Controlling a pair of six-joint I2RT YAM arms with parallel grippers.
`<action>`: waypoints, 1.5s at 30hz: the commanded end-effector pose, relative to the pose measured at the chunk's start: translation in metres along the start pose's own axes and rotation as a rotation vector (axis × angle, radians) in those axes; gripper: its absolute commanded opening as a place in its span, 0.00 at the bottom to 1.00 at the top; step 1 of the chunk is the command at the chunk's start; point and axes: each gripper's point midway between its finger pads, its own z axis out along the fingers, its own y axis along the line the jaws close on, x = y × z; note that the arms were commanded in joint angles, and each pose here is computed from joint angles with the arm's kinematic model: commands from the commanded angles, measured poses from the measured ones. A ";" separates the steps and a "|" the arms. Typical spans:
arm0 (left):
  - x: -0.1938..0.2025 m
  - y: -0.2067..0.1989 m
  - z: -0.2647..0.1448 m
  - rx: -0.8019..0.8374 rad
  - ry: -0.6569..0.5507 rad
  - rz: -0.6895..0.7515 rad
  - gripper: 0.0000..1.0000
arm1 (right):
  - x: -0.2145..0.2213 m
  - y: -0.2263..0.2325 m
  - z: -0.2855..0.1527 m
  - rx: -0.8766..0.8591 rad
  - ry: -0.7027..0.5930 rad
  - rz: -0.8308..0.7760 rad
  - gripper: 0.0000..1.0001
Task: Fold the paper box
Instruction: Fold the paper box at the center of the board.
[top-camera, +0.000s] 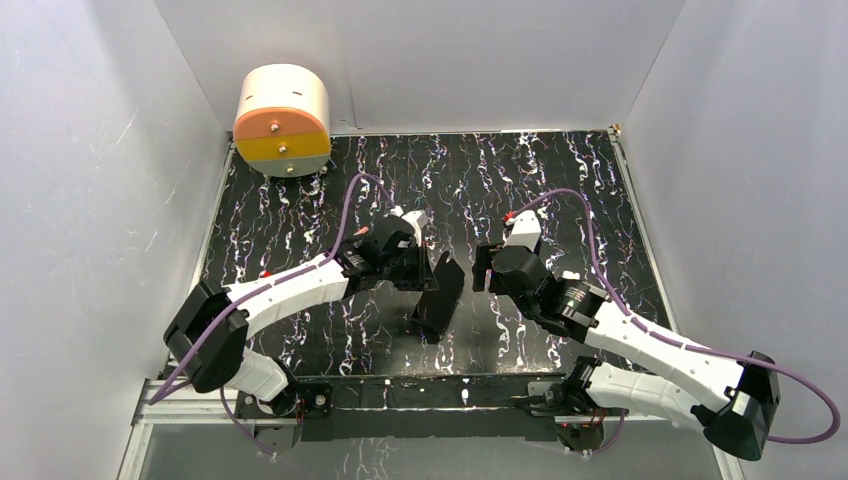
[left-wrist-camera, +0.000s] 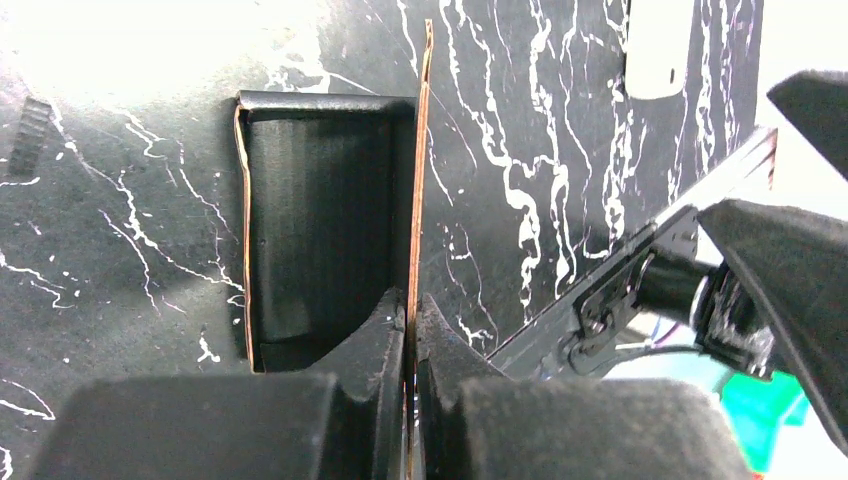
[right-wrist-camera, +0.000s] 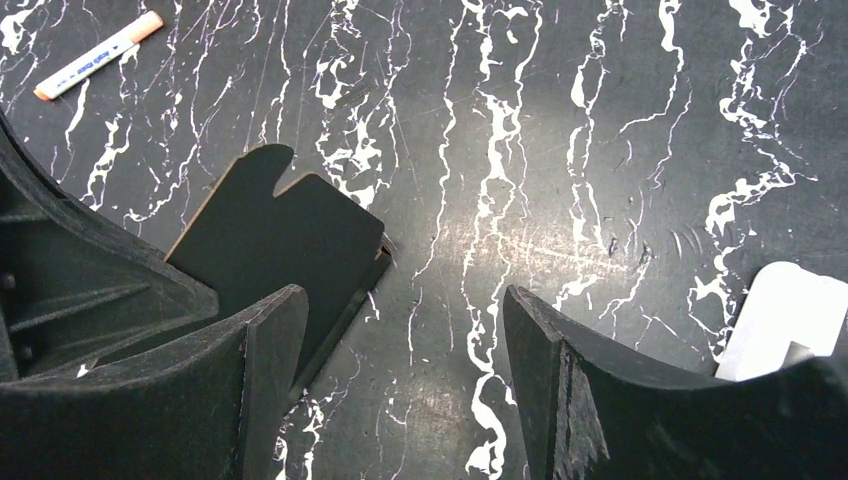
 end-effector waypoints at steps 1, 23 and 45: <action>-0.027 0.004 -0.008 -0.081 -0.147 -0.170 0.00 | -0.019 -0.001 -0.001 0.012 -0.066 -0.010 0.80; -0.115 -0.007 -0.019 -0.148 -0.498 -0.430 0.58 | -0.028 0.043 -0.009 -0.290 -0.125 -0.319 0.84; -0.128 0.105 -0.121 -0.483 -0.449 0.192 0.86 | -0.028 0.034 0.023 -0.010 0.161 -0.180 0.73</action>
